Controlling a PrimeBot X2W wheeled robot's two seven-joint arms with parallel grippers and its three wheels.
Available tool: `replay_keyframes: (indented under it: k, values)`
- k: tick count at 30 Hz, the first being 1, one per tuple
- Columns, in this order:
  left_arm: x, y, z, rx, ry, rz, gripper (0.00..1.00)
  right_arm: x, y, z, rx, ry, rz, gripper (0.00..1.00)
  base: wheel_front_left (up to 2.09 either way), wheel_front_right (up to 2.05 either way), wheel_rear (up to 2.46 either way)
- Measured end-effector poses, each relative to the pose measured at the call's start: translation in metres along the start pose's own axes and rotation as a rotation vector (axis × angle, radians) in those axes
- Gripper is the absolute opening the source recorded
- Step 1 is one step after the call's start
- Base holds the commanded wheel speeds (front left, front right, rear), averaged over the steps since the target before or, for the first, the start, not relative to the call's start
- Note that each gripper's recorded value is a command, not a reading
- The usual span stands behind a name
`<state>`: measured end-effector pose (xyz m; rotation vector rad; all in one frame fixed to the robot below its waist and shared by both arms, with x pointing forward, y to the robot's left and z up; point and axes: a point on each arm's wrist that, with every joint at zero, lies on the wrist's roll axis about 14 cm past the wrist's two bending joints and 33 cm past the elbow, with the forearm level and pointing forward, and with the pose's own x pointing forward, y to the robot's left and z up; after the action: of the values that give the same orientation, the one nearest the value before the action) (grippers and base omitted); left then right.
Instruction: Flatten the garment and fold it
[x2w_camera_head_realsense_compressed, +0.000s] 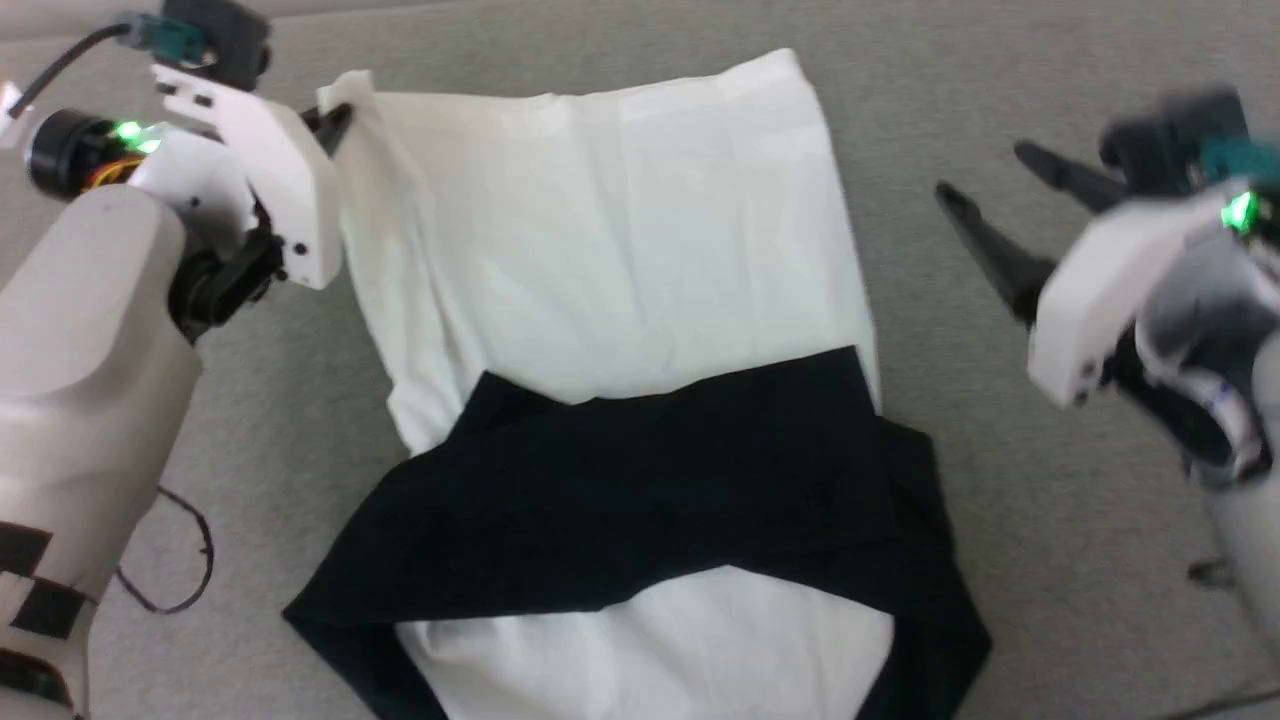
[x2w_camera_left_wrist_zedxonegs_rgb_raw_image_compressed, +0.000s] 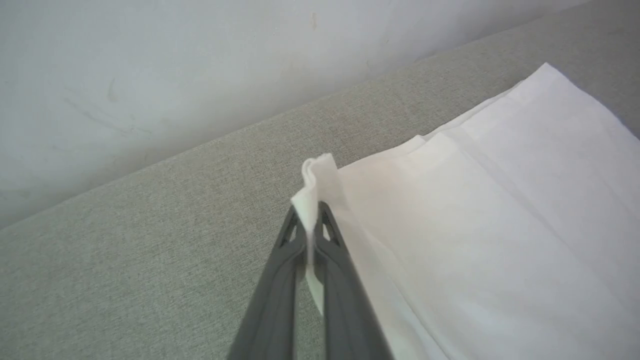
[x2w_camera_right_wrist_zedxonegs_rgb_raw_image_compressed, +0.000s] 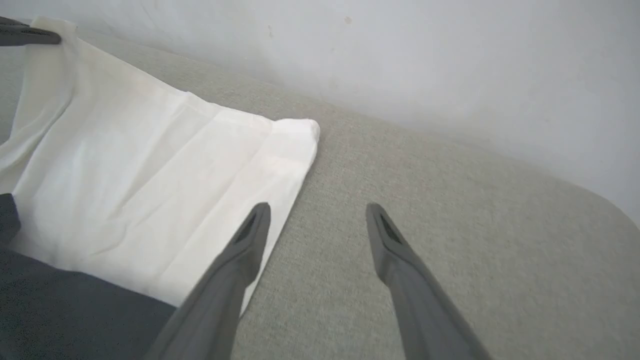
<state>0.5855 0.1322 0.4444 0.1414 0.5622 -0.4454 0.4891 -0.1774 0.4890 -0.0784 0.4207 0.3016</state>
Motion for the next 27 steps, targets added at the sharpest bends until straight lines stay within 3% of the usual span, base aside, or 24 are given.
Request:
replay_keyframes:
  k: [4, 10, 19, 25, 26, 27]
  values:
    - [-0.010, -0.004, 0.006, 0.028, -0.043, -0.019, 0.00, 0.036, 0.009, 0.008, -0.058, 0.124, 0.079, 1.00, 0.00, 0.00, 0.00]
    - [-0.019, -0.003, 0.005, 0.048, -0.081, -0.028, 0.00, 0.089, 0.010, 0.003, -0.146, 0.271, 0.103, 1.00, 0.00, 0.00, 0.00]
    - [-0.018, 0.001, -0.012, 0.030, -0.082, -0.026, 0.00, 0.145, 0.018, -0.041, -0.172, 0.436, 0.116, 1.00, 0.00, 0.00, 0.00]
    - [-0.013, 0.005, -0.024, 0.018, -0.072, -0.017, 0.00, 0.168, 0.030, -0.058, -0.193, 0.463, 0.147, 1.00, 0.00, 0.00, 0.00]
    - [-0.012, 0.007, -0.026, 0.018, -0.069, -0.015, 0.00, 0.171, 0.032, -0.058, -0.200, 0.461, 0.153, 0.39, 0.00, 0.00, 0.00]
    - [-0.012, 0.008, -0.028, 0.019, -0.063, -0.012, 0.00, 0.173, 0.033, -0.058, -0.210, 0.457, 0.157, 0.00, 0.00, 0.00, 0.00]
